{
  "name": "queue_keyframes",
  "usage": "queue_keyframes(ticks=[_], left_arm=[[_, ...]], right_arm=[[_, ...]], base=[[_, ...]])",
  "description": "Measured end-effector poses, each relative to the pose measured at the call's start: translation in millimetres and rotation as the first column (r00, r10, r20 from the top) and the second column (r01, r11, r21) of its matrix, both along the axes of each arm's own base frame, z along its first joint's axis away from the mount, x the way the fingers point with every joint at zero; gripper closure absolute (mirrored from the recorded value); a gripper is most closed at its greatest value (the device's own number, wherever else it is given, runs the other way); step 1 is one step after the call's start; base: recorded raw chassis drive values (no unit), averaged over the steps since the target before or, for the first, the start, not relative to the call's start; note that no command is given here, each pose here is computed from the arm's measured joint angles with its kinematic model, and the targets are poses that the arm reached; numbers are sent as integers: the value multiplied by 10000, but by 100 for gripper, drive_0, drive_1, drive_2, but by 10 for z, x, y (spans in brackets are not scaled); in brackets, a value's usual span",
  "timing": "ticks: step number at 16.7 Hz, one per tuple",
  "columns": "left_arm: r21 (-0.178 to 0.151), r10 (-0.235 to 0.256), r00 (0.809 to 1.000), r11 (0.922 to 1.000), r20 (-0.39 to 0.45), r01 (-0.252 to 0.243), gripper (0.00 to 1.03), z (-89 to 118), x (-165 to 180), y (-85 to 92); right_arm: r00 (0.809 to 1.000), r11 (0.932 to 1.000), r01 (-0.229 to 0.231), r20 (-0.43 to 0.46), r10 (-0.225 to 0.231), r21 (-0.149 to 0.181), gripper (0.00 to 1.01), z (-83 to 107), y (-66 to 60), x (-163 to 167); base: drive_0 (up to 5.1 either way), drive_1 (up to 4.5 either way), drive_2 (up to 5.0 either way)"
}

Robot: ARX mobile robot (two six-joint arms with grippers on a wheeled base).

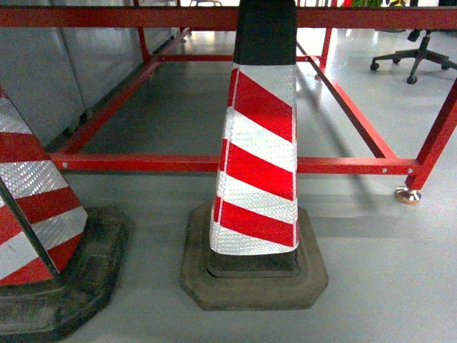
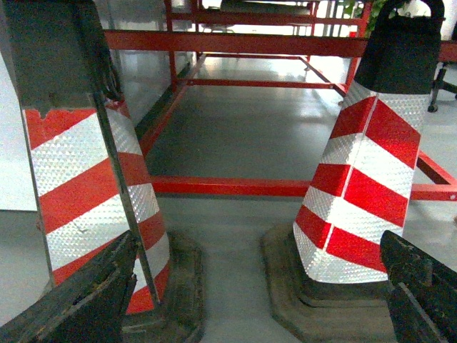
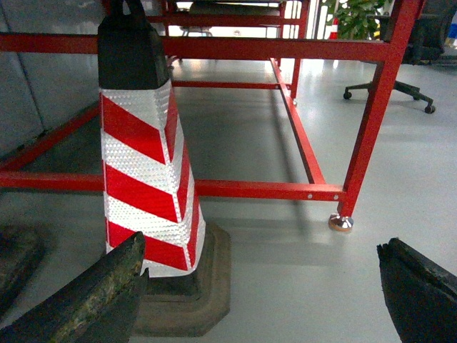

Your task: Place box next to blue box on left shelf

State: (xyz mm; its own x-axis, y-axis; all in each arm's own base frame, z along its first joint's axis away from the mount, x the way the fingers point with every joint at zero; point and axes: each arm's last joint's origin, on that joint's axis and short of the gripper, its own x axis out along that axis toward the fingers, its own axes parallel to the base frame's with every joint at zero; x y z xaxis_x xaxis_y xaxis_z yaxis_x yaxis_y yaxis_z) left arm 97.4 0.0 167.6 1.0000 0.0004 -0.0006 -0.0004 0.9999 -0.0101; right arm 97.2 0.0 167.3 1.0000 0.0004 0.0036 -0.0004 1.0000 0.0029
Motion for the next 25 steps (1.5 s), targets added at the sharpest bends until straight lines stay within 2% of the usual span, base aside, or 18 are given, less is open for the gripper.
queue_keyframes(ticks=[25], left_arm=[[-4, 0, 10000, 10000, 0, 0, 5, 0, 0, 0]], right_arm=[[10000, 10000, 0, 0, 0, 0, 3, 0, 0, 0]], base=[[0, 0, 0]])
